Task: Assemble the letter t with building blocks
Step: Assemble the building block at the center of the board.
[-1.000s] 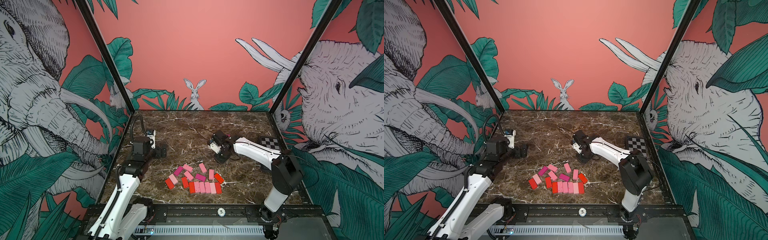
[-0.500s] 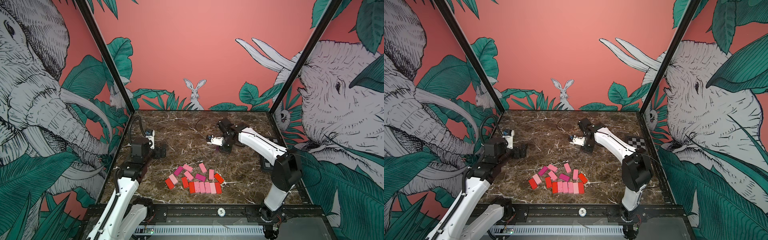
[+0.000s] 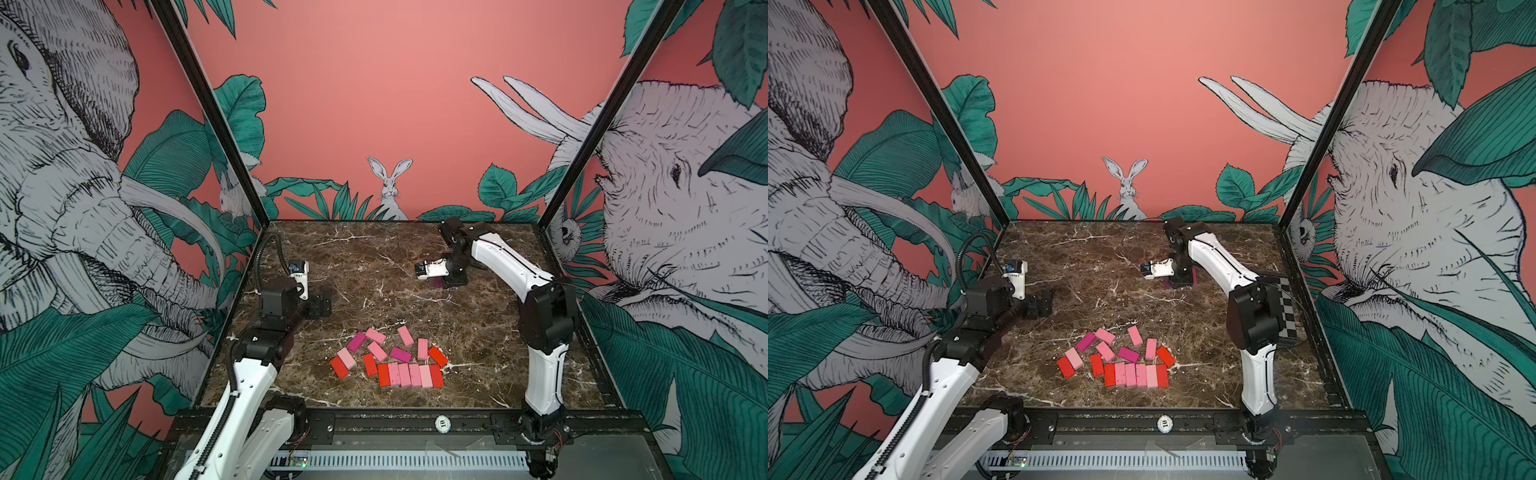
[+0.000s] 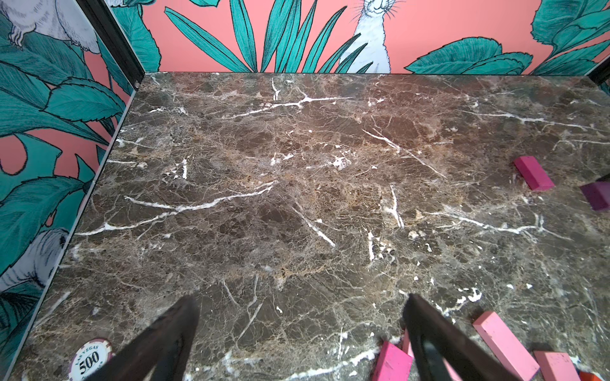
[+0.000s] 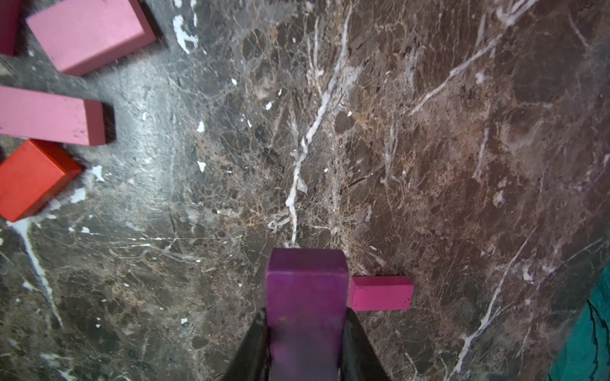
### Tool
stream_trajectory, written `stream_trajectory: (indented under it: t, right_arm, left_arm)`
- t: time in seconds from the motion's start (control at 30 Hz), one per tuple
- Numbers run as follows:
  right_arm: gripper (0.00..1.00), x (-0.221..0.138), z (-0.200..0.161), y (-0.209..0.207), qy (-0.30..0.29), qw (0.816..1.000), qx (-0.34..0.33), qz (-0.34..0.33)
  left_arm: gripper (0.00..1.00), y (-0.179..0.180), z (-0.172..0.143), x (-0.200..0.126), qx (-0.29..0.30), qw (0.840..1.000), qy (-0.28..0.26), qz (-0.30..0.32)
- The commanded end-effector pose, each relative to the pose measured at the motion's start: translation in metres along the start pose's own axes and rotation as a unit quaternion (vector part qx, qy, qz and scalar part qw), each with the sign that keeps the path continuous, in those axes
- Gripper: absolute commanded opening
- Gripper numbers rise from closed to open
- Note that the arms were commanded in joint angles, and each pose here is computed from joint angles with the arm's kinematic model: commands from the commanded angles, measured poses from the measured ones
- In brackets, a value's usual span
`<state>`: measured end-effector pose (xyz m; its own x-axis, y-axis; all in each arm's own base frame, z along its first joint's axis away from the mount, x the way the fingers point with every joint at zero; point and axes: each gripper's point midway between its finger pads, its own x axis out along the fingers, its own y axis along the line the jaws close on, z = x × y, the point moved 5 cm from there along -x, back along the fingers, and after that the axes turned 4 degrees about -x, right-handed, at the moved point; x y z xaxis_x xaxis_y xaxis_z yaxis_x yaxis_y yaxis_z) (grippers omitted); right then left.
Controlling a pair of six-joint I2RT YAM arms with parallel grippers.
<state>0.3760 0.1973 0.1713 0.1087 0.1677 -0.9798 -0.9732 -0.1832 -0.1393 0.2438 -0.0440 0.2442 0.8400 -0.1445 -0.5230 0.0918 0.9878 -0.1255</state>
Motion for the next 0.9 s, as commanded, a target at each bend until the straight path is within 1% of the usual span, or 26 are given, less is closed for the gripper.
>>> stream_trajectory:
  t: [0.0, 0.17, 0.43, 0.57, 0.87]
  right_arm:
    - [0.00, -0.003, -0.004, -0.005, 0.006, 1.000, -0.025, 0.010]
    - [0.00, 0.011, -0.006, -0.021, 0.004, 1.000, -0.022, 0.004]
    - [0.00, 0.038, -0.016, -0.032, 0.019, 1.000, -0.005, 0.004]
    - [0.00, 0.047, -0.020, -0.039, 0.014, 1.000, 0.010, -0.004]
    - [0.03, 0.068, -0.031, -0.051, 0.024, 0.999, 0.025, -0.026]
  left_arm:
    - [0.99, 0.001, -0.001, -0.002, 0.001, 1.000, -0.009, 0.003]
    - [0.99, 0.002, -0.001, -0.002, 0.002, 1.000, -0.010, 0.005]
    - [0.99, 0.003, -0.002, 0.000, 0.002, 1.000, -0.007, 0.008]
    - [0.99, 0.002, -0.003, 0.000, 0.002, 1.000, -0.006, 0.007]
    - [0.99, 0.002, -0.003, 0.000, 0.002, 1.000, -0.006, 0.006]
